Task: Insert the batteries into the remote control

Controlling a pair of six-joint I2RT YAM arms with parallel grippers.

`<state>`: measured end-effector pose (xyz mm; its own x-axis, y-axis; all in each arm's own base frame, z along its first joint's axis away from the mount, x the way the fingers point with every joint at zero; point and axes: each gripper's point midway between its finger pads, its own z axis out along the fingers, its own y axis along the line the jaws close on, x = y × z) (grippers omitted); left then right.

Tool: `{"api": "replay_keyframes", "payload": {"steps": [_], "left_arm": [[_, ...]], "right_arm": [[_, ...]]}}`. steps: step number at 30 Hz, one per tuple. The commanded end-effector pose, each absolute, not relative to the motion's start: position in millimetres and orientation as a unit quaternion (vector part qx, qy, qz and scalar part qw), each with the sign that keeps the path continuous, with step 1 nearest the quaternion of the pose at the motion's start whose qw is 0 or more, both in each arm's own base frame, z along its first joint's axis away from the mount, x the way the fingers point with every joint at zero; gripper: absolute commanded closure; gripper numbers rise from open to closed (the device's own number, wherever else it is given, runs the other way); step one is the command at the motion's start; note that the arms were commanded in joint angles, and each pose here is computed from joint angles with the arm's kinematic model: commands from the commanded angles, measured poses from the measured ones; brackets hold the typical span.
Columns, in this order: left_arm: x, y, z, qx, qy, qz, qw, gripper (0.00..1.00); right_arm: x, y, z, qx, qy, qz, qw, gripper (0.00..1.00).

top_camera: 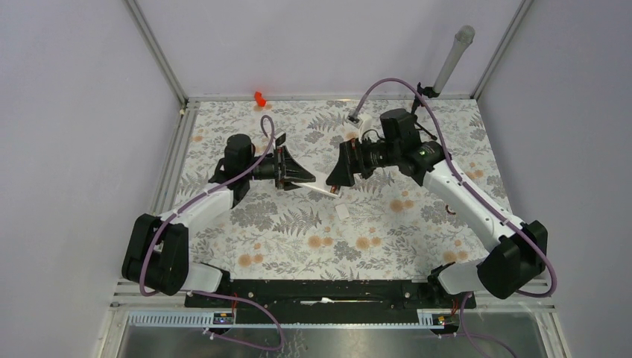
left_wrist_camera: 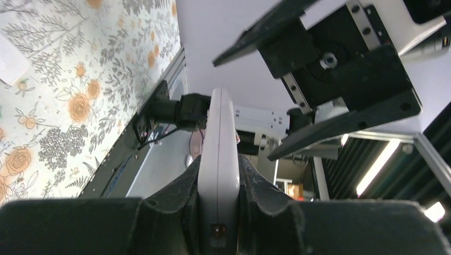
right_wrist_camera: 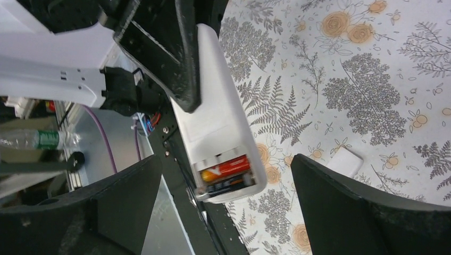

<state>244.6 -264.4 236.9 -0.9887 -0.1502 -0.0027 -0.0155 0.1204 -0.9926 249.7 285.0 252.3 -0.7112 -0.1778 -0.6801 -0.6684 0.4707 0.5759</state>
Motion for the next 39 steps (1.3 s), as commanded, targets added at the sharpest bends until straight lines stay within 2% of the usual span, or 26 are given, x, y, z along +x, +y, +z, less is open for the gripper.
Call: {"api": "replay_keyframes", "payload": {"steps": [1,6,16,28,37,39], "left_arm": [[224.1,-261.1,270.5,0.053,0.724,-0.686,0.052,1.0],[220.9,-260.4,275.4,0.075,0.72,-0.687,0.054,1.0],[222.0,-260.5,272.4,0.078,0.727,-0.681,0.053,1.0],[224.7,-261.2,270.2,0.073,0.731,-0.677,0.05,1.0],[222.2,-260.1,268.5,0.079,0.734,-0.673,0.052,1.0],[221.8,-259.8,266.7,0.081,0.736,-0.67,0.053,1.0]], "right_arm": [[235.5,290.8,251.2,-0.342,0.769,0.467,0.27,0.0],[211.5,294.8,248.0,-0.384,0.743,0.502,0.22,0.0],[195.5,298.4,248.0,-0.392,0.725,0.535,0.185,0.02],[200.1,302.7,235.9,-0.387,0.748,0.508,0.181,0.26],[202.8,305.7,235.0,-0.379,0.752,0.511,0.171,0.52],[201.1,305.7,236.2,-0.381,0.75,0.514,0.17,0.55]]}}
